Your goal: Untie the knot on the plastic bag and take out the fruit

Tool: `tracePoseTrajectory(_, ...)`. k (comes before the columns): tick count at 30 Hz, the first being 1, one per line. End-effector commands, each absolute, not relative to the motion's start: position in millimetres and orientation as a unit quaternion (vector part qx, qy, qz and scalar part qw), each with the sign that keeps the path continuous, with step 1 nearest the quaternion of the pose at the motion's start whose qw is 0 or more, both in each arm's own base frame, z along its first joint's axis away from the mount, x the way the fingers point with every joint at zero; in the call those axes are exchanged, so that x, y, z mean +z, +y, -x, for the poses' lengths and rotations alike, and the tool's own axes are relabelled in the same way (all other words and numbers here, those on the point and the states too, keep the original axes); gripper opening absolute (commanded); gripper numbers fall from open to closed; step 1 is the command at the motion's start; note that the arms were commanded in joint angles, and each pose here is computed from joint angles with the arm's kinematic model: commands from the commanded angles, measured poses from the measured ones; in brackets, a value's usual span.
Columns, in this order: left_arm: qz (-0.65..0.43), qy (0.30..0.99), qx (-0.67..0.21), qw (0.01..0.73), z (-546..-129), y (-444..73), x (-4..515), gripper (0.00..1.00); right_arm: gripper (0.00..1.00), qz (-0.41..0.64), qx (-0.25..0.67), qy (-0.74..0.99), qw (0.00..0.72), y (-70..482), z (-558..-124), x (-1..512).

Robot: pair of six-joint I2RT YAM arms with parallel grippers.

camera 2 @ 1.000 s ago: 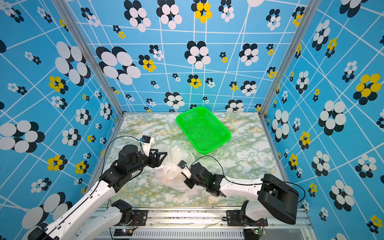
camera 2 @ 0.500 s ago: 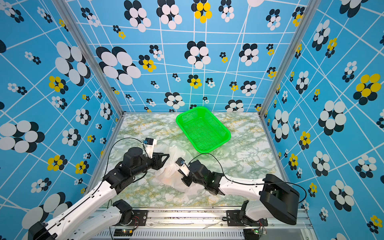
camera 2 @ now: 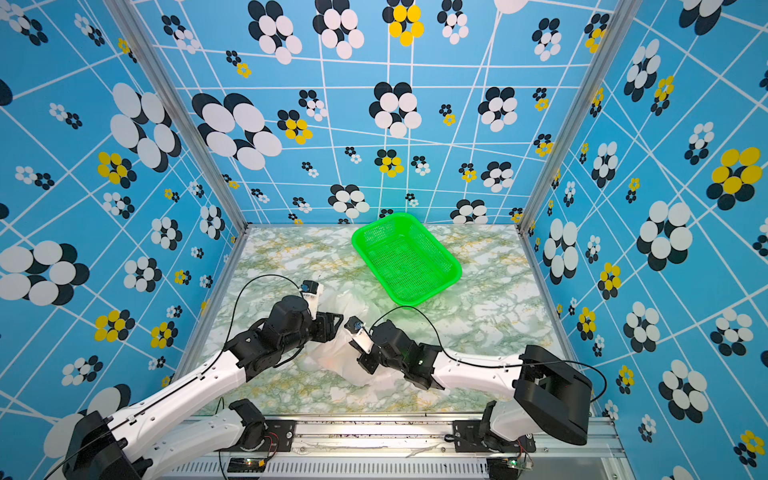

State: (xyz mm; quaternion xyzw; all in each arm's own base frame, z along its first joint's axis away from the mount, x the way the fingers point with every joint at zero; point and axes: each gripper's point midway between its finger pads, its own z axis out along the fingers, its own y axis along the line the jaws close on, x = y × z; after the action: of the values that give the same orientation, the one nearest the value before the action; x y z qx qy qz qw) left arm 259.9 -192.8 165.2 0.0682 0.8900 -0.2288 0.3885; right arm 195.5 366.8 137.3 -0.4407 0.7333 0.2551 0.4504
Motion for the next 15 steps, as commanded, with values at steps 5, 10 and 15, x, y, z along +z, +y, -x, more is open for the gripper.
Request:
tracePoseTrajectory(5,-0.095,0.878,-0.253,0.394,-259,-215,177,0.63,0.08,0.445,0.277,0.721,0.453,385,-191,150)
tracePoseTrajectory(10,-0.101,0.885,-0.235,0.389,-266,-218,167,0.54,0.08,0.448,0.282,0.718,0.452,387,-189,152)
tracePoseTrajectory(15,-0.103,0.886,-0.207,0.403,-277,-212,168,0.1,0.08,0.449,0.283,0.718,0.451,387,-187,149)
